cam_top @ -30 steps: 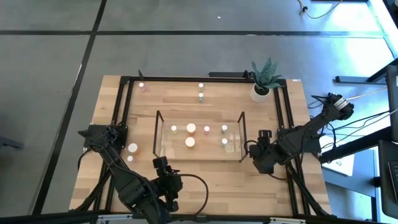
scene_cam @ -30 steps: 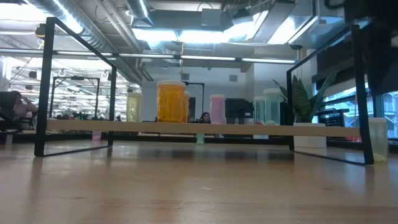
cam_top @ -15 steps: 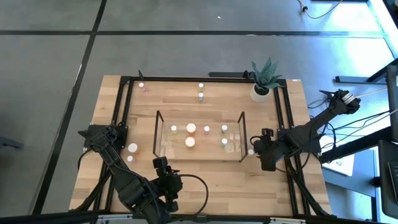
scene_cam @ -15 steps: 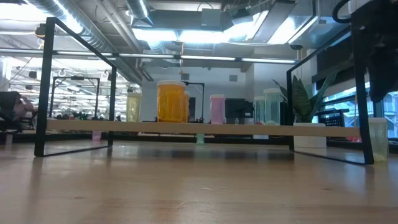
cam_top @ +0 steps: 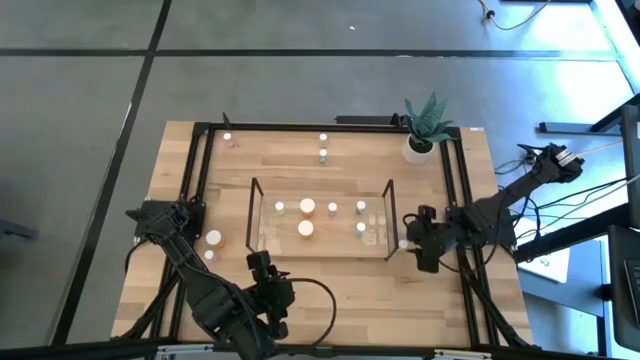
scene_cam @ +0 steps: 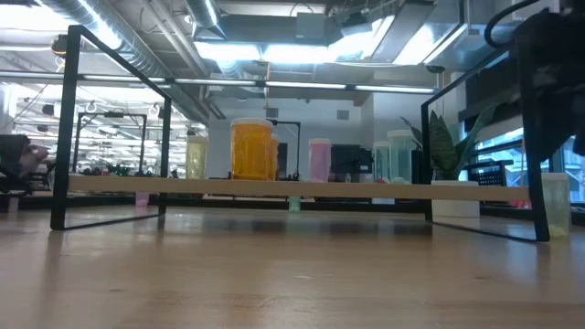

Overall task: Pick and place medicine bottles onto shelf by color
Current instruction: Put the right yellow pill bottle aligned with the yellow pill bottle on the shelf

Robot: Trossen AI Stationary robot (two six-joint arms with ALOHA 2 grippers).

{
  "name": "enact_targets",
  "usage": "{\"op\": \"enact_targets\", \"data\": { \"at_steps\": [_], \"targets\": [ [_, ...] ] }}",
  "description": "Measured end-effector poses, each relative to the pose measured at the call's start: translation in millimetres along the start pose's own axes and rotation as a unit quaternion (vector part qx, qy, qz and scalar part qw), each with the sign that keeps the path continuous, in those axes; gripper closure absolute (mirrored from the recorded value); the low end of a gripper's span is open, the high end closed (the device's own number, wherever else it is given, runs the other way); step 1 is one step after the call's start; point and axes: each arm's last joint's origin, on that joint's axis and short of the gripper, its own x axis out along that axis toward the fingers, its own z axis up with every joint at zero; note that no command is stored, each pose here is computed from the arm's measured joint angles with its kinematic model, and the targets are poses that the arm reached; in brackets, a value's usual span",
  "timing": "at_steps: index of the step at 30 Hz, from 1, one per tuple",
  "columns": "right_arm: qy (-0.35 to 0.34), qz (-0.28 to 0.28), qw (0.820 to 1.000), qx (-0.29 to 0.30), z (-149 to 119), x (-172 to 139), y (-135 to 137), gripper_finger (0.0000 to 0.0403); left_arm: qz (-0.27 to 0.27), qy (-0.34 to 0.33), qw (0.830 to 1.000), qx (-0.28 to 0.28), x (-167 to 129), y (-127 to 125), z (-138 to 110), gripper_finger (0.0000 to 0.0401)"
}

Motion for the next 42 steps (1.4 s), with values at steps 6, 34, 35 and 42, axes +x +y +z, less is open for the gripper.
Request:
{"op": "enact_targets", "data": {
  "at_steps": [6,34,35,42],
  "targets": [
    [-0.009,0.0,1.0,0.0,4.2,2.1,-1.6,0.015,0.0,0.0,1.0,0.0,-0.1,-0.1,-0.1,0.0199],
    [0.046,-0.023,0.999,-0.011,6.0,35.2,9.2,0.015,-0.002,0.0,1.0,0.002,-1.5,-1.0,-1.3,0.0199],
    [0.048,-0.024,0.999,-0.011,5.8,35.5,9.1,0.015,-0.002,0.0,1.0,0.002,-1.5,-1.0,-1.3,0.0199],
    [0.048,-0.03,0.998,0.001,5.8,37.1,9.3,0.0151,-0.002,0.0,1.0,0.003,-1.6,-1.1,-1.4,0.0199]
  ]
}}
